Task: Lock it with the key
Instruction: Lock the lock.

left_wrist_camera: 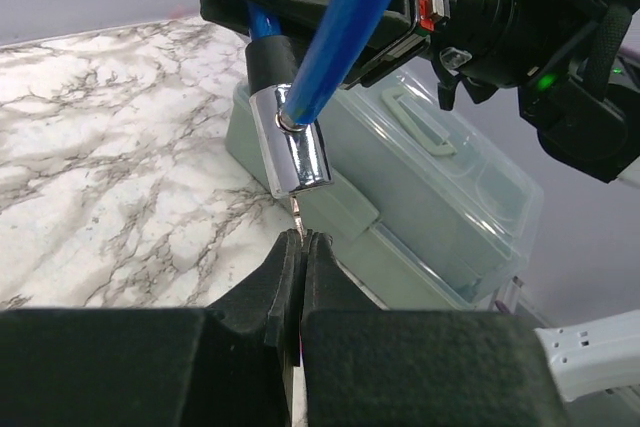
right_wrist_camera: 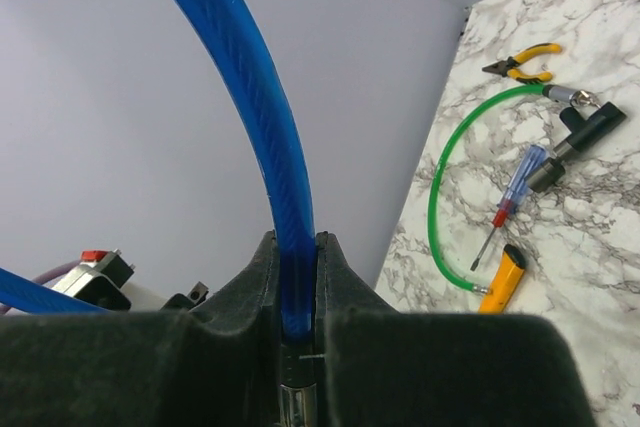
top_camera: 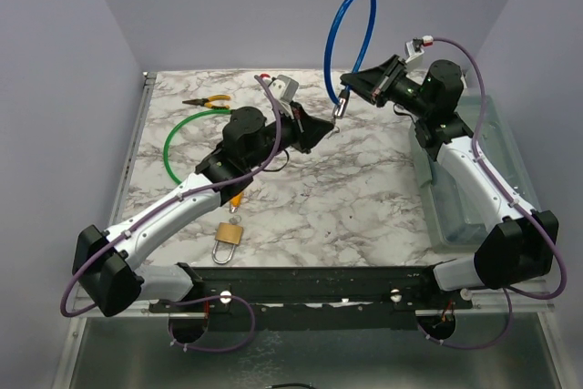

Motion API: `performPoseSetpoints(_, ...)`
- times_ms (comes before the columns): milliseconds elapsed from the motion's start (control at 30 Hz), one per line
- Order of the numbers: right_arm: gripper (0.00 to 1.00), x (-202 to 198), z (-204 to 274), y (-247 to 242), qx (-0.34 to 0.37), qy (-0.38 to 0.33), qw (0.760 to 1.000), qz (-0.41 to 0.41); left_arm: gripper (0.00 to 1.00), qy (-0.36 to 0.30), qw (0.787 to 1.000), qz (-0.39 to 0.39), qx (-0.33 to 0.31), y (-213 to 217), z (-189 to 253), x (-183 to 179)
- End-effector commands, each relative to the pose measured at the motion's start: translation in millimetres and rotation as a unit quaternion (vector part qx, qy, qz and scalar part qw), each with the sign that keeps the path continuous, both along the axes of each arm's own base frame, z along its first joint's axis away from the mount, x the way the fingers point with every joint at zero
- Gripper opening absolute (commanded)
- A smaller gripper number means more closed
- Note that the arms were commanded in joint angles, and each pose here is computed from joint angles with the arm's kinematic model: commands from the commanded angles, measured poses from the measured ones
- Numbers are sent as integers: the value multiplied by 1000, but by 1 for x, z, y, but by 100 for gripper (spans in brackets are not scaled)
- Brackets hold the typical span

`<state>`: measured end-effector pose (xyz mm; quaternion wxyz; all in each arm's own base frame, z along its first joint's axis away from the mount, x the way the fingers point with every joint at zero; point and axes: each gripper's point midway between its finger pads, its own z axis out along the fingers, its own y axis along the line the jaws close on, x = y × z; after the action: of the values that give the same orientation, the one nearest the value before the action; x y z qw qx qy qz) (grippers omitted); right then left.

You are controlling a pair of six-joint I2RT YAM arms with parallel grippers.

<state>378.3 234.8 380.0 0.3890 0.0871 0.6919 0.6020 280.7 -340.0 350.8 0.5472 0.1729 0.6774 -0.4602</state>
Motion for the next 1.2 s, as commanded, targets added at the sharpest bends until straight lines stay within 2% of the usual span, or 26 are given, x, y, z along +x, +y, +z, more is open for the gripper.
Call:
performPoseSetpoints(0, 0, -9, 22, 3, 28, -38, 999, 23, 0, 29, 995, -64, -66, -8, 21, -18)
performPoseSetpoints(233, 0, -15, 33, 3, 43, -57, 997, 40, 0, 74, 976, -160, -127, -12, 37, -39)
performPoseSetpoints(400, 0, -19, 44, 1, 50, -76, 995, 44, 0, 101, 965, -193, -149, -11, 42, -43)
performPoseSetpoints(500, 0, -18, 45, -1, 51, -79, 995, 40, 1, 101, 965, -190, -150, -9, 41, -41)
performPoseSetpoints(533, 0, -18, 45, -2, 51, -78, 995, 38, 6, 94, 967, -187, -148, -8, 41, -41)
performPoseSetpoints(600, 0, -16, 42, -3, 49, -75, 995, 33, 24, 78, 971, -178, -141, -6, 41, -38)
performPoseSetpoints(667, 0, -14, 39, -4, 47, -72, 996, 28, 32, 67, 976, -161, -133, -4, 41, -34)
performPoseSetpoints(967, 0, -9, 31, -7, 37, -65, 997, 14, 56, 37, 991, -86, -92, 9, 36, -14)
performPoseSetpoints(1167, 1, -7, 29, -7, 36, -65, 997, 13, 57, 34, 996, -50, -60, 12, 25, 1)
